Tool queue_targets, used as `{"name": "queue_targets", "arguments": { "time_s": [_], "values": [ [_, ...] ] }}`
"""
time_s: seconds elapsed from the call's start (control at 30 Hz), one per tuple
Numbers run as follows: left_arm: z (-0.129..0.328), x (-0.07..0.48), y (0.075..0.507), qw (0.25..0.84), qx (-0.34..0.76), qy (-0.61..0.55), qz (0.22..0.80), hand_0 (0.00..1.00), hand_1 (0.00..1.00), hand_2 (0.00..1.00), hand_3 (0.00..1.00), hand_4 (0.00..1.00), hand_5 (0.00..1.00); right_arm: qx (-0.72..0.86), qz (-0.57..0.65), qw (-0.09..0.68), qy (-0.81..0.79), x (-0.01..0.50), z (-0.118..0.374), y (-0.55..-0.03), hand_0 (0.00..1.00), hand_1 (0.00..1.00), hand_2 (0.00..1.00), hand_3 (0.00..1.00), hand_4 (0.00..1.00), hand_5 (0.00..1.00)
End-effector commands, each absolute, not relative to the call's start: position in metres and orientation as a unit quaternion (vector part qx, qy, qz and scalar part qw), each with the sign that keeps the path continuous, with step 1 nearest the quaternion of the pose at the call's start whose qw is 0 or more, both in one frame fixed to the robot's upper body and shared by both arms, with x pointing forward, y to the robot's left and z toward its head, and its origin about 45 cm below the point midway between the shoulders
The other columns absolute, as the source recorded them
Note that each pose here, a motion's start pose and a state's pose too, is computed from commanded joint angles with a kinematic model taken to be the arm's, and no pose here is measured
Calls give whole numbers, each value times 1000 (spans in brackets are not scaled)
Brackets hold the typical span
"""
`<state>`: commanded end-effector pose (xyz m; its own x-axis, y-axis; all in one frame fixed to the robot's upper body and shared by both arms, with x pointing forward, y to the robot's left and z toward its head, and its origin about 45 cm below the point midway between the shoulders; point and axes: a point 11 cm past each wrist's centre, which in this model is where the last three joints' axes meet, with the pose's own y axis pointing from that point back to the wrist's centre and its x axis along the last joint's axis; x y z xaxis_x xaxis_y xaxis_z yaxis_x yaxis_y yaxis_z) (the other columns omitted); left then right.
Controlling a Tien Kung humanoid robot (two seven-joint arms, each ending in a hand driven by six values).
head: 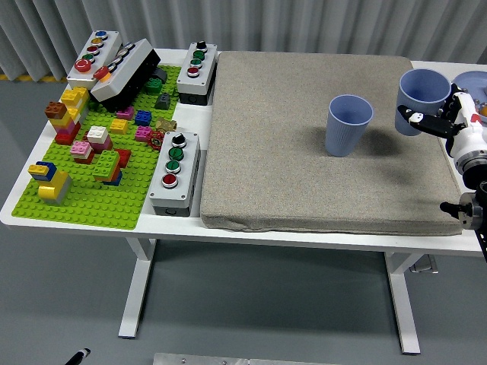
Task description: Pick cup pour cup place
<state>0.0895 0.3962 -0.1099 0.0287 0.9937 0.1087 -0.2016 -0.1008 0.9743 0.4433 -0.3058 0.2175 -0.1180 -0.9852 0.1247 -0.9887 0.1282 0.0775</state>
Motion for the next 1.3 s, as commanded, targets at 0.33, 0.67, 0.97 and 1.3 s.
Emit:
{"name": "queue_targets", "arguments": {
  "time_s": [0.33, 0.67, 0.97, 1.3],
  "values": [
    [-110, 90, 396, 531, 483, 410, 564, 872, 834, 897, 793, 646, 998, 646, -8, 63, -761, 438, 200, -314, 794, 642, 534, 630, 678, 37],
    [-110, 89, 395, 531, 484, 410, 561, 872, 834, 897, 793, 646, 998, 645, -2, 67, -761, 433, 186, -313, 798, 644, 532, 629, 677, 36],
    [-110, 89, 395, 532, 484, 410, 561, 872, 833, 897, 793, 647, 998, 643, 5, 66, -763, 431, 175, -317, 815, 649, 534, 630, 676, 37],
    [-110, 93, 395, 534, 483, 408, 562, 872, 834, 897, 793, 647, 998, 640, -1, 69, -766, 430, 167, -322, 820, 663, 542, 642, 676, 38]
  ]
}}
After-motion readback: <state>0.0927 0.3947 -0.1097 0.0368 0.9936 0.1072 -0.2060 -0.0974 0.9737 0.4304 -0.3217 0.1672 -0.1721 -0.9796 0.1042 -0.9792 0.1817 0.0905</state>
